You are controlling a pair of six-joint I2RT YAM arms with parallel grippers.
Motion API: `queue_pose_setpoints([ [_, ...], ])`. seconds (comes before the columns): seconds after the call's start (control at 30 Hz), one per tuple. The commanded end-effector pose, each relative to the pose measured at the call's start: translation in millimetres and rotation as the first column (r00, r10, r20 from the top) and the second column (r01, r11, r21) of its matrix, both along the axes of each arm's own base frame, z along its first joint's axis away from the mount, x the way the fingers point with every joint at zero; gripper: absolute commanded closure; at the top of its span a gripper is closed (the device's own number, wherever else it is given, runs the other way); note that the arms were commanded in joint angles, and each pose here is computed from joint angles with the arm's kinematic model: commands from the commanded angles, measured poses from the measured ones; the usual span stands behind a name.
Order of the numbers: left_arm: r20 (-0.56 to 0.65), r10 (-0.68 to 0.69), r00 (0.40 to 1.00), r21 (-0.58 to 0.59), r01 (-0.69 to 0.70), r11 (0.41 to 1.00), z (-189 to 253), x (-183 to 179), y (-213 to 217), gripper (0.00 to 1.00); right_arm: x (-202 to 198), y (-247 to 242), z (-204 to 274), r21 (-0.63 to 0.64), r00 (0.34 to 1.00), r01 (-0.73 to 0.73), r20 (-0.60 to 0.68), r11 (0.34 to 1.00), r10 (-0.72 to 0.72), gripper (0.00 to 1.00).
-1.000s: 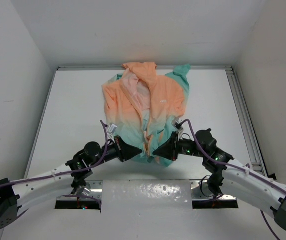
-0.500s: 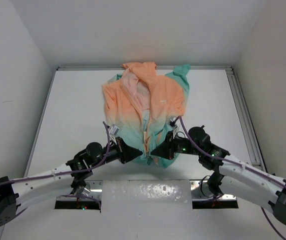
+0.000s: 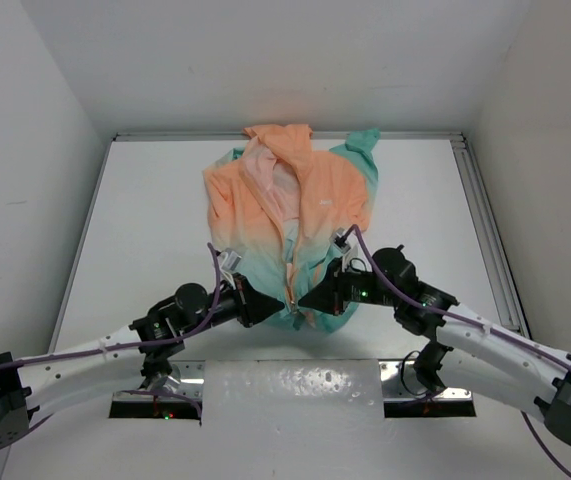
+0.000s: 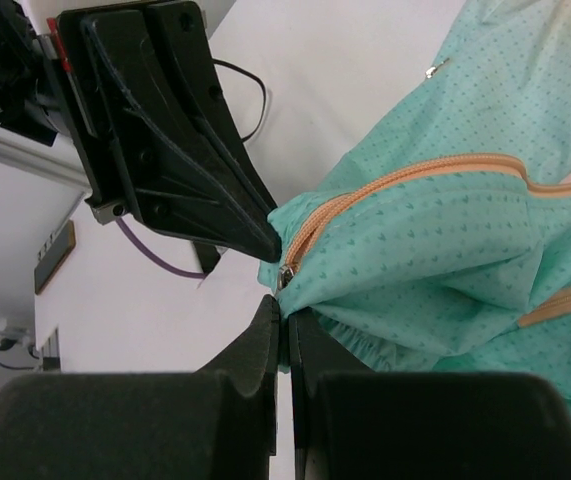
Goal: Zip up the jacket
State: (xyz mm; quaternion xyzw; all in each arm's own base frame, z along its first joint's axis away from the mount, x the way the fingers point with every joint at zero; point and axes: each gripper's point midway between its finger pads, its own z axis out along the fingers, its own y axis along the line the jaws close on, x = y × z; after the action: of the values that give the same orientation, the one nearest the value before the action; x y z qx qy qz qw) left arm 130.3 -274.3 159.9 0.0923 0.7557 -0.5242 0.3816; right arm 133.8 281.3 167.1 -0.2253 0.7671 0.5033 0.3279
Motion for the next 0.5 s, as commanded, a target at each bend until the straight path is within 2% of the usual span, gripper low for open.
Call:
queue_pose_setpoints([
  [0.0, 0.048, -0.008, 0.999, -0.006, 0.008, 1.0, 16, 1, -4, 1.0, 13, 6, 20, 0.026, 0.999, 0.046, 0.017, 0.999, -0.046, 1.0],
  [0.37, 0.04, -0.001, 0.999, 0.057, -0.001, 0.998, 5, 2, -1, 1.0, 30, 19, 25, -0.005, 0.994, 0.095, -0.049, 0.996, -0.095, 1.0],
  [0.47, 0.043, -0.015, 0.999, 0.066, 0.012, 0.998, 6, 2, -4, 1.0, 40, 23, 20, -0.051, 0.99, 0.117, -0.067, 0.992, -0.12, 1.0],
])
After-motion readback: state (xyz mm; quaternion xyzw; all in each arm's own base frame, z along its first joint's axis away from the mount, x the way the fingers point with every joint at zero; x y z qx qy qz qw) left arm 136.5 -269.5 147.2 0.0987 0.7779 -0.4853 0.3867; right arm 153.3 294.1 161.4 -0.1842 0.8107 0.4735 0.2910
